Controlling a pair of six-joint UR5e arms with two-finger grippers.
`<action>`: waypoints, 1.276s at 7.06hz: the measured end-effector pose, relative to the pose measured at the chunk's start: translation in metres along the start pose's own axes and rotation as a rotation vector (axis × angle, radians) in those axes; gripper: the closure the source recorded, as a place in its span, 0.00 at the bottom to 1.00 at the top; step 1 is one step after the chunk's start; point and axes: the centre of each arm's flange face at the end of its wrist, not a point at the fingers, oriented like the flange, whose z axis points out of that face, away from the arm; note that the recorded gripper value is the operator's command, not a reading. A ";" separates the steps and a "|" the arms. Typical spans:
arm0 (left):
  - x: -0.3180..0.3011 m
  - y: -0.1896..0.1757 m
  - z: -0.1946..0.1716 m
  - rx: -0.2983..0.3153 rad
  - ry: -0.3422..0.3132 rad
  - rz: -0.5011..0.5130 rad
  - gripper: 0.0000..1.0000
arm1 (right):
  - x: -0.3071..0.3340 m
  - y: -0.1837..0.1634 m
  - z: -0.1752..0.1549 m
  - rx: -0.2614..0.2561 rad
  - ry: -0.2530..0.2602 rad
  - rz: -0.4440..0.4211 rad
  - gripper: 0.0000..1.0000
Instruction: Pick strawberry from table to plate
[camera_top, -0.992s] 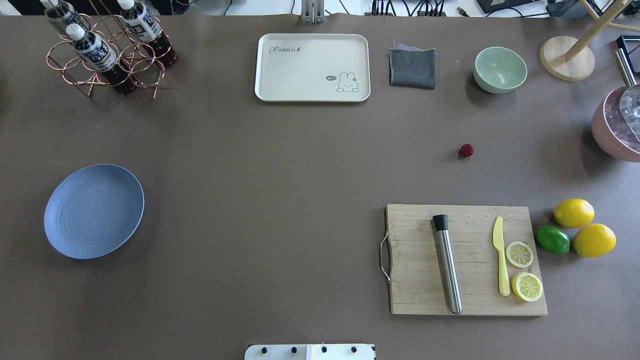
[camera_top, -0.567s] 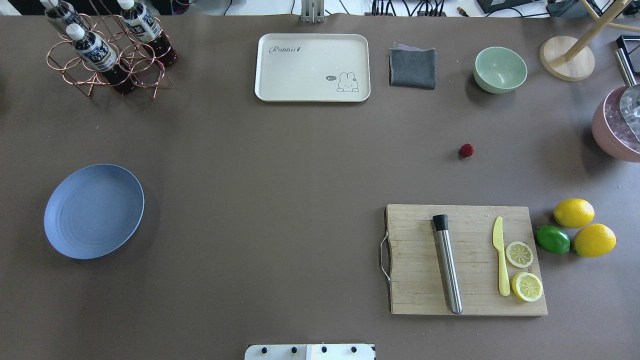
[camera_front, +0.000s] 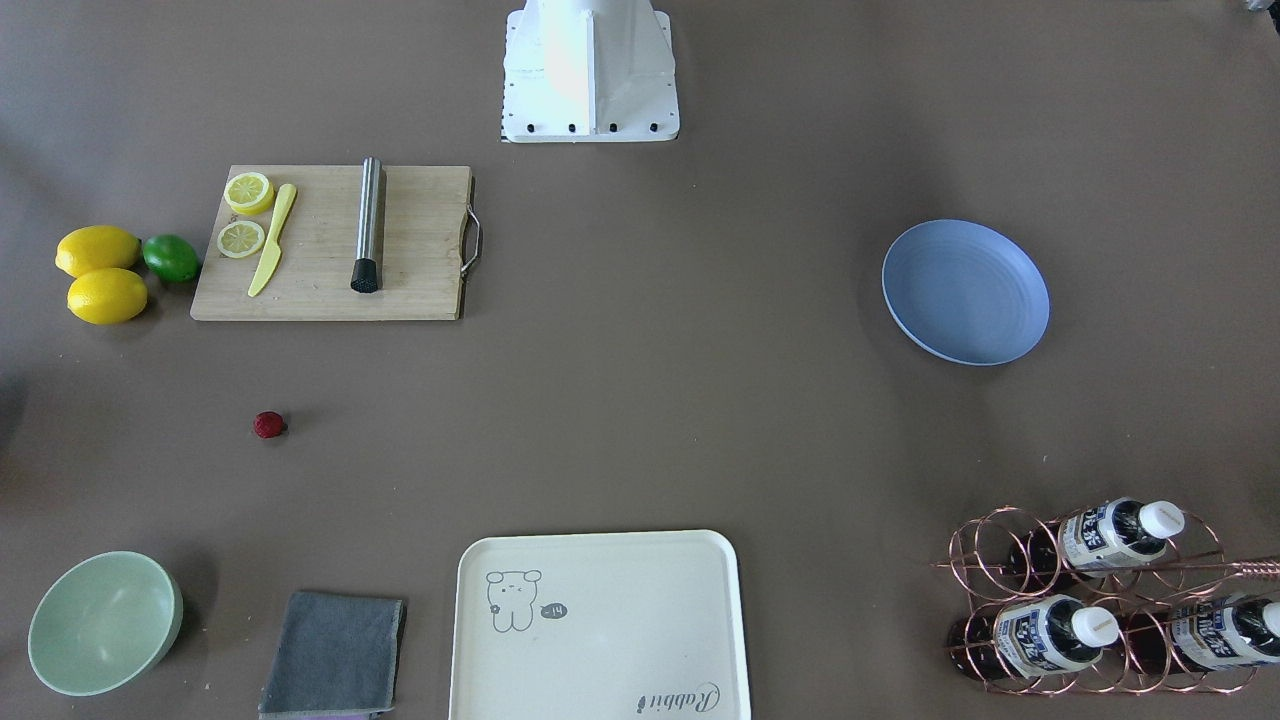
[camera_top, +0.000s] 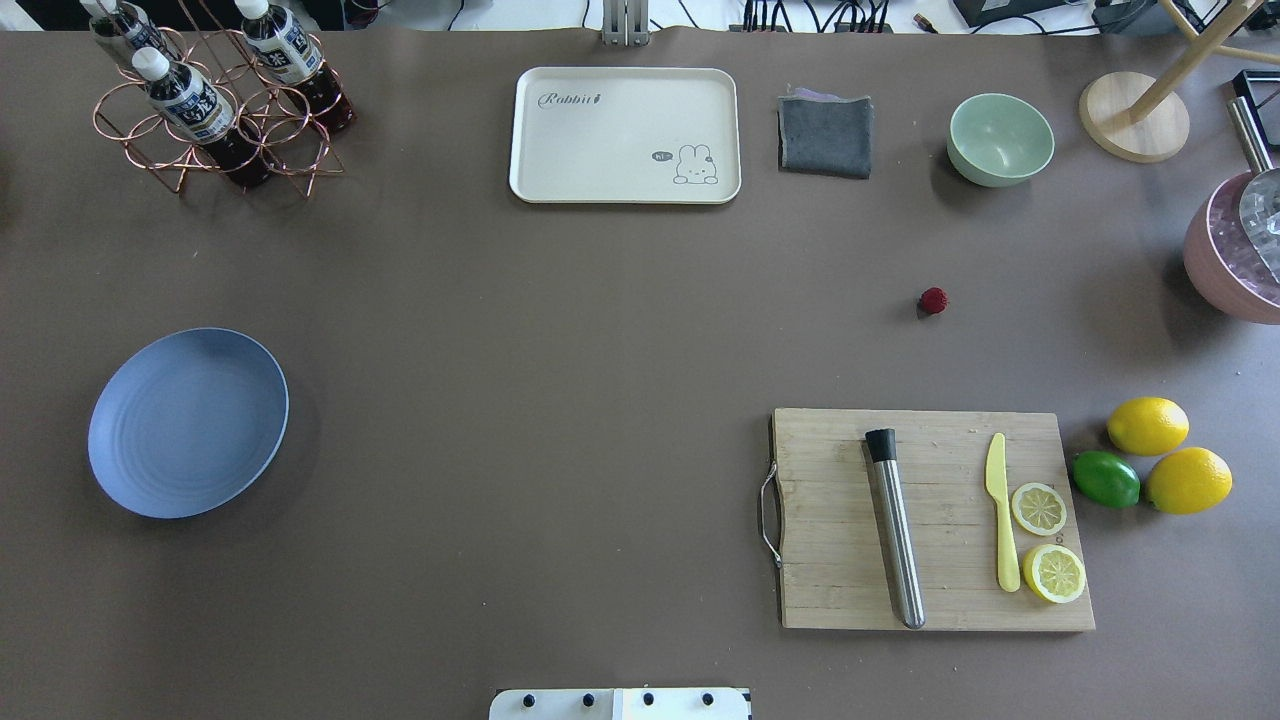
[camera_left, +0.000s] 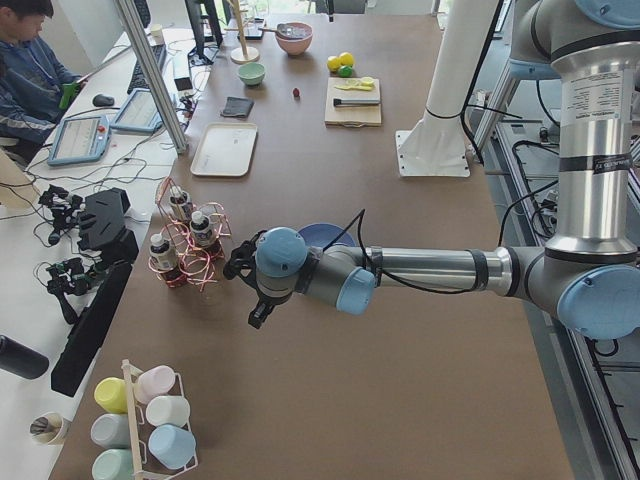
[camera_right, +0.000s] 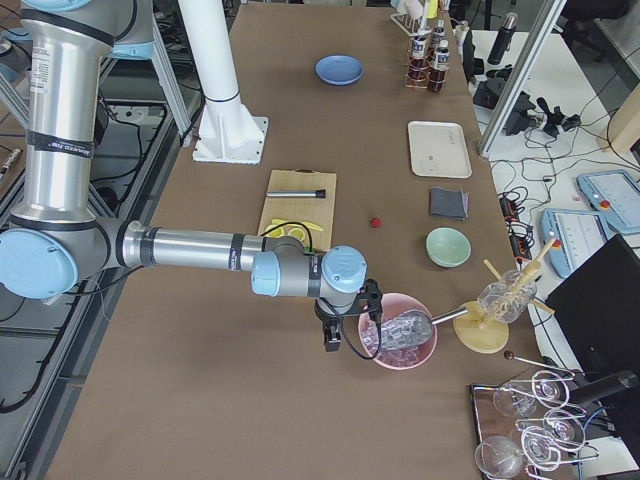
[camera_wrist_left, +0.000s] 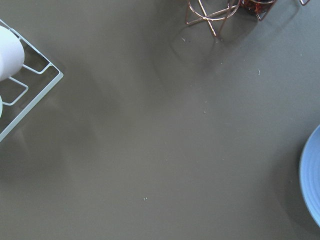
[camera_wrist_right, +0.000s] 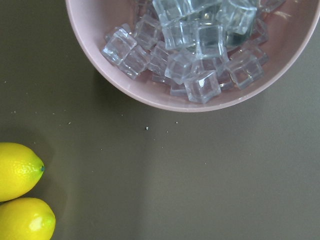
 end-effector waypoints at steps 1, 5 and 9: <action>0.014 -0.021 0.013 0.002 0.049 0.044 0.00 | -0.003 -0.005 -0.003 0.013 -0.002 -0.014 0.00; 0.049 -0.043 0.081 -0.046 -0.056 -0.102 0.01 | -0.019 -0.020 -0.017 0.126 -0.007 0.028 0.00; 0.107 0.026 0.177 -0.049 0.031 -0.227 0.03 | -0.028 -0.021 -0.013 0.135 -0.017 0.078 0.00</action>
